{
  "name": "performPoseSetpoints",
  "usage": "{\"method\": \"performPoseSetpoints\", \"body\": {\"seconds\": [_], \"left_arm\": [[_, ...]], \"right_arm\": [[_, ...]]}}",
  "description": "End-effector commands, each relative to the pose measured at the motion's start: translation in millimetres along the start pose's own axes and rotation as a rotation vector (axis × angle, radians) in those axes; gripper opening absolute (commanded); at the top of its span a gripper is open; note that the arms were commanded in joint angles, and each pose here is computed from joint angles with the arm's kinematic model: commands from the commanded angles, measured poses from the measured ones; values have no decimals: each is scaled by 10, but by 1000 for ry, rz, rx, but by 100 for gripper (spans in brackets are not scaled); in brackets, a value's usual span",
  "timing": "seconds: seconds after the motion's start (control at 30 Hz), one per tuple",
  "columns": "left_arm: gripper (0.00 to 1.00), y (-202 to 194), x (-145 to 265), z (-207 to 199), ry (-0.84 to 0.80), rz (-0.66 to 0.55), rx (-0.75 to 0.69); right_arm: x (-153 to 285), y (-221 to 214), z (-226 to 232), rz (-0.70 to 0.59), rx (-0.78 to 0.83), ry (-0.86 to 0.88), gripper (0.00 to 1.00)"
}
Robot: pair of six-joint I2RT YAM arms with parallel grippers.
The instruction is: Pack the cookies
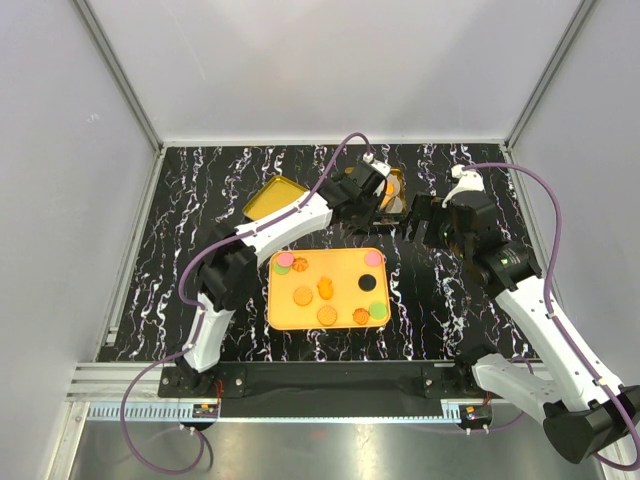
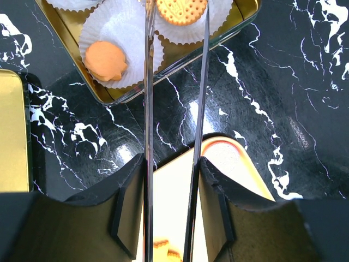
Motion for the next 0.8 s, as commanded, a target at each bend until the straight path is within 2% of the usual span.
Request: {"method": "performPoseSetpoints", "body": {"seconds": [0.0, 0.2, 0.37, 0.57, 0.77], "left_arm": [[44, 319, 105, -113, -56, -94, 12], [45, 340, 157, -119, -64, -101, 0], [50, 355, 181, -133, -73, -104, -2], [49, 386, 229, -140, -80, -116, -1], [47, 523, 476, -189, -123, -176, 17]], "right_arm": [[11, 66, 18, -33, 4, 9, 100], [10, 69, 21, -34, 6, 11, 100], [7, 67, 18, -34, 6, 9, 100], [14, 79, 24, -39, 4, 10, 100], [8, 77, 19, -36, 4, 8, 100]]}}
Point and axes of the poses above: each gripper's point midway between its finger pads, its own x axis back along the fingers, its own z axis along the line the jaws close on, y = z × x, the point moved 1 cm from there along x, back along the fingers, and after that the axes turned 7 degrees about x, right-handed, at the moved point
